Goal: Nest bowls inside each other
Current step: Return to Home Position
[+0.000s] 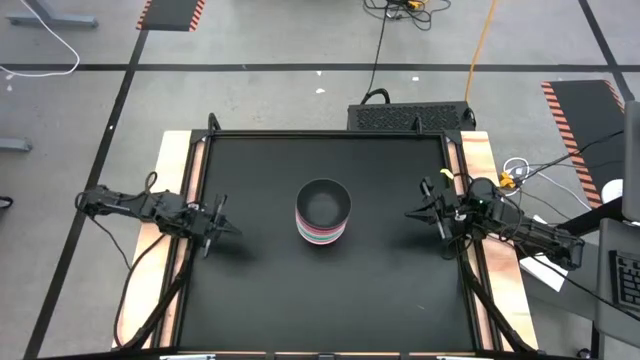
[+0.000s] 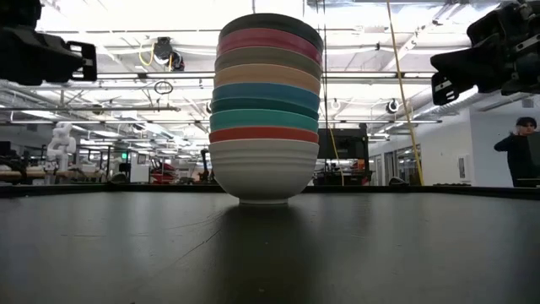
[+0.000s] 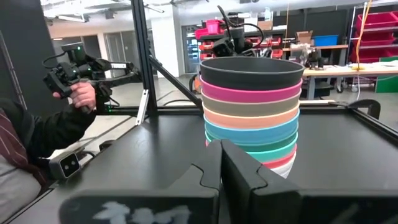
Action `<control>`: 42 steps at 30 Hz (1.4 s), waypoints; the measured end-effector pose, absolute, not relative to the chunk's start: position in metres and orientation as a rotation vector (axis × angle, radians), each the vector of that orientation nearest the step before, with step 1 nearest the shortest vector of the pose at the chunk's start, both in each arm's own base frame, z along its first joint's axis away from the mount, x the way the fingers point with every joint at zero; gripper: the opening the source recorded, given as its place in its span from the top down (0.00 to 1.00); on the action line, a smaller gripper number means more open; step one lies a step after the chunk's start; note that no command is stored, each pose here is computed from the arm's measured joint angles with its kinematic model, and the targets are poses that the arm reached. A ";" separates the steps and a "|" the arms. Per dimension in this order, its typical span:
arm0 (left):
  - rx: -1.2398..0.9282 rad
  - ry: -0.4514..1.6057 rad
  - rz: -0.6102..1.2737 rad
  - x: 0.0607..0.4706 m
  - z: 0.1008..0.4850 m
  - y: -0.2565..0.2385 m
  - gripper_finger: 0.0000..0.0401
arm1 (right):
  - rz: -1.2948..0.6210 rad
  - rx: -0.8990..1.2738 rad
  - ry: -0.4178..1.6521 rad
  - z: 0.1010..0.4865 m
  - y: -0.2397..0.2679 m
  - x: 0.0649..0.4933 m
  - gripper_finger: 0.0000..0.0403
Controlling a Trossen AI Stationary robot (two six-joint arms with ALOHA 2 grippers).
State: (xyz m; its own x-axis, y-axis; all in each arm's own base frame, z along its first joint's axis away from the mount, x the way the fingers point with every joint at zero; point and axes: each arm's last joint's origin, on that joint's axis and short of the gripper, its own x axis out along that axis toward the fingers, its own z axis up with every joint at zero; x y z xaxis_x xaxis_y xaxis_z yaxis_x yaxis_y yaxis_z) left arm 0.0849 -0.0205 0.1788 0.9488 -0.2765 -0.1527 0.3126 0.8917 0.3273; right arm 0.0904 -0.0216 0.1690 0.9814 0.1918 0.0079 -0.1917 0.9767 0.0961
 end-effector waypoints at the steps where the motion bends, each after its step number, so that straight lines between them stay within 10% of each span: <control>1: 0.359 0.100 -0.299 0.085 0.179 -0.021 1.00 | 0.193 0.099 0.002 0.169 -0.022 0.090 1.00; 42: 0.289 0.142 -0.094 0.088 0.177 -0.008 1.00 | 0.192 0.053 -0.013 0.170 -0.022 0.091 1.00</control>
State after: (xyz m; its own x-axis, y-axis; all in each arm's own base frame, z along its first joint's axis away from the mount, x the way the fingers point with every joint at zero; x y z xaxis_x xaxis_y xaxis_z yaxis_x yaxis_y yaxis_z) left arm 0.0879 -0.0080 0.1766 0.9857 -0.0717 -0.1526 0.1123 0.9544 0.2767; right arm 0.0906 -0.0217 0.1698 0.9815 0.1904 0.0182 -0.1911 0.9802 0.0511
